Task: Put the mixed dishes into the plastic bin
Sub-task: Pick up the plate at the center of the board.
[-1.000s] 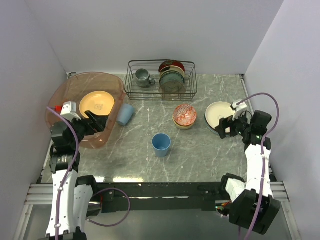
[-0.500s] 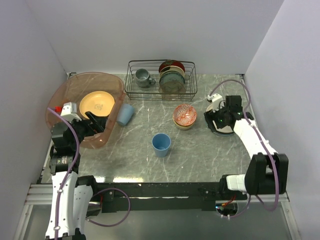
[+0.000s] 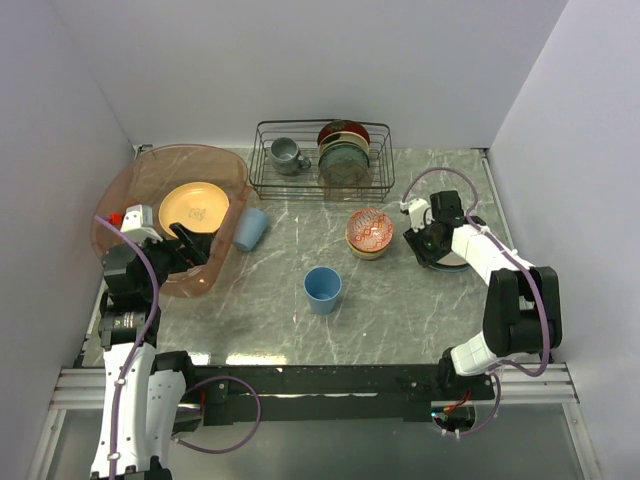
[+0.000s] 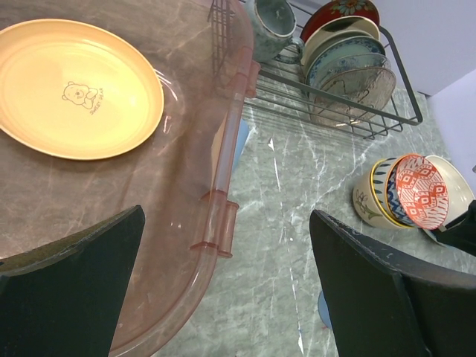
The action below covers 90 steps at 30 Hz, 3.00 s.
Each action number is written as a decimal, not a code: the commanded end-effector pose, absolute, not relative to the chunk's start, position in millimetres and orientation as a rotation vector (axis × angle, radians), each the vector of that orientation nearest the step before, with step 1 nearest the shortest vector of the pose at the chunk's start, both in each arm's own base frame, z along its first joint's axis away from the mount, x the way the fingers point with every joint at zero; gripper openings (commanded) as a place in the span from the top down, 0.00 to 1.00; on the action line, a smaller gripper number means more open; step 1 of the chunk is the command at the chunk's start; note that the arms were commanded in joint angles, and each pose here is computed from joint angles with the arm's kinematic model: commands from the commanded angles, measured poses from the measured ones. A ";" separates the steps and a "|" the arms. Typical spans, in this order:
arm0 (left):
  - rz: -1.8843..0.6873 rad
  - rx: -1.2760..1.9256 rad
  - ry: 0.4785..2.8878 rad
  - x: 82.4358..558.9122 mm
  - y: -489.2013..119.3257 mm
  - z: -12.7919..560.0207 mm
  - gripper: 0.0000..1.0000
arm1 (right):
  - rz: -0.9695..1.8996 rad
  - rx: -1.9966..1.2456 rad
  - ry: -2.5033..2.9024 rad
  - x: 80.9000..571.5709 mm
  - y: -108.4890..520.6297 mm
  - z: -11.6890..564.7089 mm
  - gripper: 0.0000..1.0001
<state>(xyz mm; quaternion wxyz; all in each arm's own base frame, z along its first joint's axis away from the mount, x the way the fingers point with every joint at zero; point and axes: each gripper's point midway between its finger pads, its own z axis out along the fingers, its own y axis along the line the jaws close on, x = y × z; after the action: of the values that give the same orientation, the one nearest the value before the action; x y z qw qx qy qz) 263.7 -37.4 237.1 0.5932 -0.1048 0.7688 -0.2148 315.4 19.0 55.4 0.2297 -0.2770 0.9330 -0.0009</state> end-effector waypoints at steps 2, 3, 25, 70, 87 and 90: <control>-0.472 -0.217 1.740 265.3 -35.0 256.3 0.01 | -0.052 -0.766 2.528 335.0 17.8 64.7 0.53; -0.472 -0.213 1.739 265.4 -35.3 256.6 0.01 | -0.051 -0.767 2.531 335.5 17.9 63.4 0.54; -0.471 -0.215 1.741 265.4 -35.2 256.2 0.01 | -0.042 -0.788 2.488 338.7 20.4 82.1 0.96; -1.021 -0.175 1.760 234.1 -104.2 303.6 0.01 | 0.079 -1.423 1.641 229.7 80.7 214.6 1.00; -1.229 -0.272 1.822 219.7 -169.1 322.7 0.01 | 0.153 -1.604 1.447 197.9 101.7 221.2 1.00; -1.210 -0.312 1.885 223.6 -187.8 314.6 0.01 | 0.153 -1.633 1.427 194.1 103.4 219.7 1.00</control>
<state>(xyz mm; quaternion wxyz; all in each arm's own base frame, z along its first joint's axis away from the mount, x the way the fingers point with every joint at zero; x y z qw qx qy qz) 210.7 -177.5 305.5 0.4251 -0.0827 0.7521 -0.4968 198.1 95.4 201.8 0.4442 -0.6378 0.6251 0.0720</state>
